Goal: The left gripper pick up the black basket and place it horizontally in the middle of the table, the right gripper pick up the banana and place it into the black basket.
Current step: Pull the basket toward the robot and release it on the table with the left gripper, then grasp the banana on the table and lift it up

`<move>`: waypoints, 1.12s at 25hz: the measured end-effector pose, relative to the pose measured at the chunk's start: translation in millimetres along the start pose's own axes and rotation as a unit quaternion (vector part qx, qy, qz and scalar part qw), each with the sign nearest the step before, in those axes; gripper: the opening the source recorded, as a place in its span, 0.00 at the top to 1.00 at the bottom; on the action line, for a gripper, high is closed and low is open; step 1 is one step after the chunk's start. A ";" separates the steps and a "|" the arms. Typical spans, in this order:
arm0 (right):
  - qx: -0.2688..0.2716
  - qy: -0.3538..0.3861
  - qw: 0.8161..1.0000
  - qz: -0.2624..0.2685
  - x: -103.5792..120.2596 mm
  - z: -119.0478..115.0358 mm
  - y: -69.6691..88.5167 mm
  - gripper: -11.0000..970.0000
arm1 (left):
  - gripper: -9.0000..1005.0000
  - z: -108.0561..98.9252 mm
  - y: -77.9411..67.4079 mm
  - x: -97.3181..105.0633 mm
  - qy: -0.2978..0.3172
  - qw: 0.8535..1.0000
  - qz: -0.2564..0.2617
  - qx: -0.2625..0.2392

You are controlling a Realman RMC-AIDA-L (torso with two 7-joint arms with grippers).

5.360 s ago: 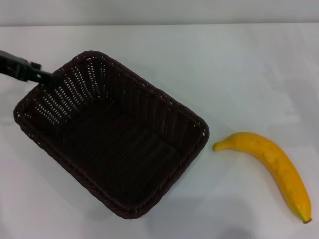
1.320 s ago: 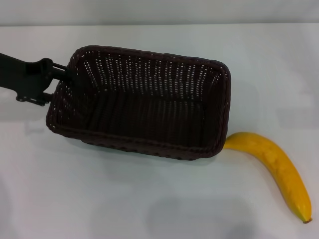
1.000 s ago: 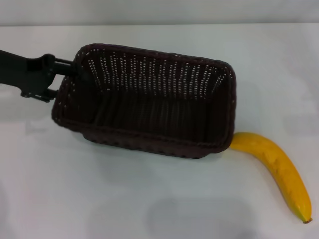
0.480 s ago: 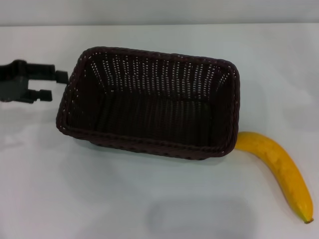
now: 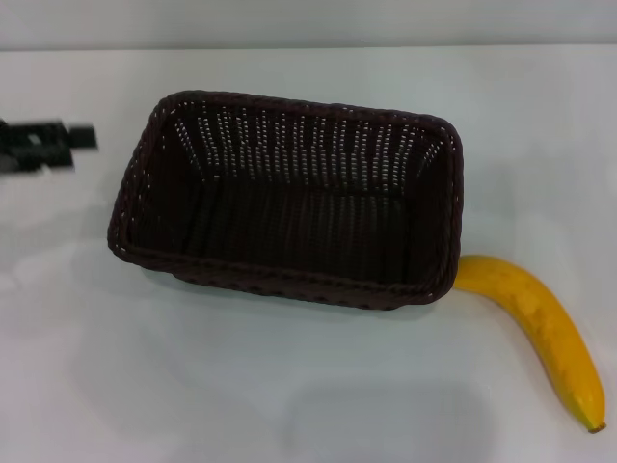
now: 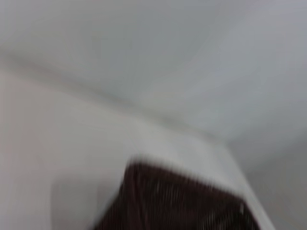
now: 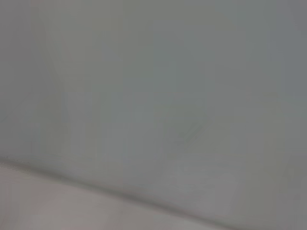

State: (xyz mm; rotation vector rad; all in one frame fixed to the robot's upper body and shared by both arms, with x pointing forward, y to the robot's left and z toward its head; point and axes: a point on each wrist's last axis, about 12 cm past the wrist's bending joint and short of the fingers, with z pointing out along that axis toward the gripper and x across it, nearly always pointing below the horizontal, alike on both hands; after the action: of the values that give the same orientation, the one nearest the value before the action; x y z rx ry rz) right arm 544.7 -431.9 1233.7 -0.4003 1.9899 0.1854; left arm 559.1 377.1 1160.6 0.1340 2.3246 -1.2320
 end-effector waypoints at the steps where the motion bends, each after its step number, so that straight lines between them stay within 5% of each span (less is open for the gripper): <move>1: -0.012 0.016 1.000 -0.003 -4.5 1.5 2.6 0.12 | 0.17 -9.4 0.6 -1.0 -0.038 0.999 0.032 0.012; 8: -0.051 0.148 0.988 -0.012 -29.1 20.9 17.1 0.12 | 0.17 -39.7 5.5 8.4 -0.217 0.959 0.179 0.023; 12: -0.067 0.210 0.975 -0.020 -38.3 30.9 30.7 0.12 | 0.17 -48.0 10.7 19.5 -0.294 0.932 0.213 0.007; 20: -0.121 0.341 0.931 -0.052 -33.0 52.1 74.8 0.12 | 0.17 -40.4 18.5 34.3 -0.339 0.910 0.238 -0.020; 28: -0.158 0.379 0.911 -0.034 -20.5 74.6 109.9 0.12 | 0.17 -36.0 19.9 39.4 -0.371 0.893 0.255 -0.025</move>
State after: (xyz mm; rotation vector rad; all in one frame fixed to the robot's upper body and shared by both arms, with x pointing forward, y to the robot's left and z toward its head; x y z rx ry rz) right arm 576.4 -302.7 1214.3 -0.8484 2.7133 0.3492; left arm 517.2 411.8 1143.7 0.1987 1.5140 -0.7625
